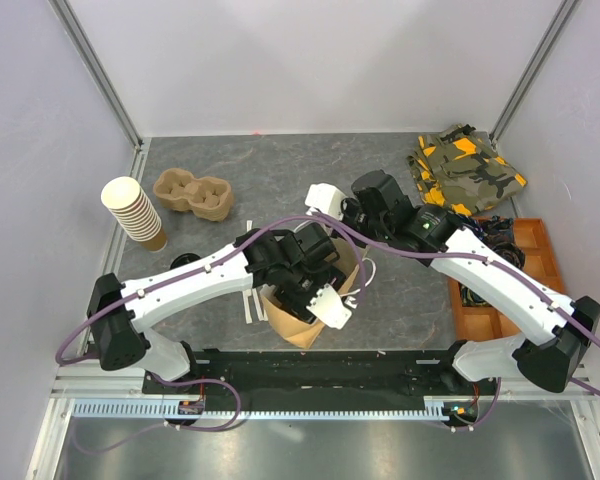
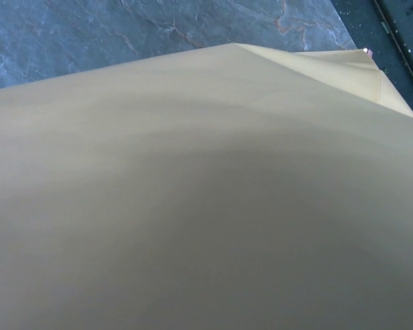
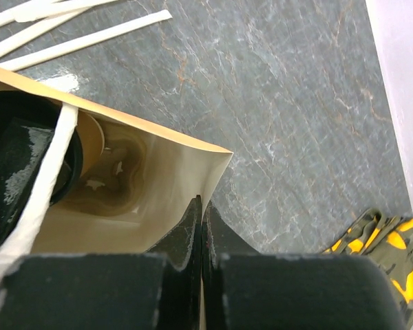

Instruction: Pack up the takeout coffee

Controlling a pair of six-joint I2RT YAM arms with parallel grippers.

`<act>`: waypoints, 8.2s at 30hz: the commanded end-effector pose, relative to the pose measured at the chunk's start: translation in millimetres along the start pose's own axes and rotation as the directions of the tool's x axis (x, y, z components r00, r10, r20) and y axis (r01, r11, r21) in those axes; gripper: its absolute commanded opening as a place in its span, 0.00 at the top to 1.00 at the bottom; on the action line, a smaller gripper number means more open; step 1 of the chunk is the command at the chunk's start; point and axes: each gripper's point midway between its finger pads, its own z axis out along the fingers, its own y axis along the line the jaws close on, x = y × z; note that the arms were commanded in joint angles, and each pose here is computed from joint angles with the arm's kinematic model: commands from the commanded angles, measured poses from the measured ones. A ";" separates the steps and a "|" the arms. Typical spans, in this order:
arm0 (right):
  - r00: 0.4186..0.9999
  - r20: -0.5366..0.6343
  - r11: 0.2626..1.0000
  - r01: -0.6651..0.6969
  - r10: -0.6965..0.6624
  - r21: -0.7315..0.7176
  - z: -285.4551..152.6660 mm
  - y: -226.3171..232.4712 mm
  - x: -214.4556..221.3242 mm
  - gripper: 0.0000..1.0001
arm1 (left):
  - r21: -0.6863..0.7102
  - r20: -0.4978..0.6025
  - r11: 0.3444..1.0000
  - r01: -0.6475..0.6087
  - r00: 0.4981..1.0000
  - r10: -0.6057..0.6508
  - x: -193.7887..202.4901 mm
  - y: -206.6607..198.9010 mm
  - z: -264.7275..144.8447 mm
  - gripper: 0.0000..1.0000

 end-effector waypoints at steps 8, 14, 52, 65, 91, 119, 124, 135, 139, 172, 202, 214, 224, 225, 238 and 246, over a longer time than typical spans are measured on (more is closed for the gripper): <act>0.935 0.350 0.952 0.162 -0.063 -0.261 -23.2 77.2 -81.1 1.00 | 0.134 0.001 0.985 0.105 0.994 -0.106 27.3 -0.2 74.0 0.76; 0.937 0.344 0.952 0.160 -0.063 -0.260 -21.1 78.0 -77.9 1.00 | 0.164 -0.018 0.982 0.093 0.996 -0.092 34.3 -5.5 87.4 0.75; 0.933 0.332 0.961 0.209 -0.140 -0.181 -23.5 67.3 -59.0 1.00 | -0.227 0.077 0.965 0.131 0.990 -0.116 24.7 54.4 -4.8 0.80; 0.931 0.322 0.959 0.233 -0.172 -0.162 -25.8 67.1 -49.8 1.00 | -0.278 0.085 0.940 0.199 0.979 -0.183 24.2 69.0 -27.5 0.80; 0.941 0.302 0.980 0.181 -0.150 -0.078 -20.7 37.2 -46.1 1.00 | -0.459 0.222 0.886 0.067 0.974 0.041 12.3 61.9 -66.1 0.81; 0.960 0.278 0.989 0.078 -0.039 -0.129 0.2 22.0 -37.3 1.00 | -0.618 0.169 0.786 -0.015 0.974 0.151 8.6 71.6 -82.8 0.82; 0.961 0.268 0.989 0.101 -0.070 -0.105 2.4 18.8 -32.7 1.00 | -0.674 0.156 0.738 -0.005 0.976 0.149 9.9 80.9 -95.6 0.82; 0.942 0.319 0.992 0.119 -0.104 -0.030 -8.1 7.1 -44.6 1.00 | -0.722 0.172 0.691 0.011 0.971 0.164 13.4 65.2 -102.2 0.80; 0.922 0.369 0.989 0.145 -0.119 -0.042 -19.7 12.4 -54.8 1.00 | -0.704 0.171 0.710 0.025 0.976 0.135 20.8 56.1 -88.9 0.80; 0.918 0.396 0.993 0.074 -0.030 -0.095 -31.5 38.0 -62.7 1.00 | -0.528 0.226 0.836 0.148 0.974 -0.029 39.0 47.1 -32.3 0.82; 0.944 0.216 0.968 -0.251 0.248 -0.014 -11.9 12.5 -30.6 1.00 | -0.147 0.152 0.969 0.199 0.972 -0.177 84.2 10.3 47.0 0.81; 0.904 0.122 0.911 -0.413 0.410 0.001 -12.7 4.9 -3.7 0.88 | -0.019 0.155 0.970 0.243 0.959 -0.237 83.7 8.5 52.5 0.79; 0.864 0.075 0.863 -0.502 0.498 0.048 -6.1 -16.7 13.9 0.73 | 0.044 0.135 0.961 0.273 0.951 -0.277 97.6 13.7 72.4 0.78; 0.861 0.071 0.859 -0.508 0.504 0.058 -5.6 -19.7 16.0 0.67 | 0.040 0.136 0.961 0.274 0.951 -0.277 98.7 17.2 72.6 0.78; 0.859 0.035 0.855 -0.511 0.510 0.086 3.7 -32.9 27.1 0.67 | 0.108 0.123 0.950 0.294 0.944 -0.306 119.3 23.2 92.5 0.75; 0.832 0.015 0.827 -0.553 0.554 0.102 9.4 -42.4 35.8 0.66 | 0.136 0.107 0.947 0.290 0.946 -0.305 127.0 17.0 103.6 0.69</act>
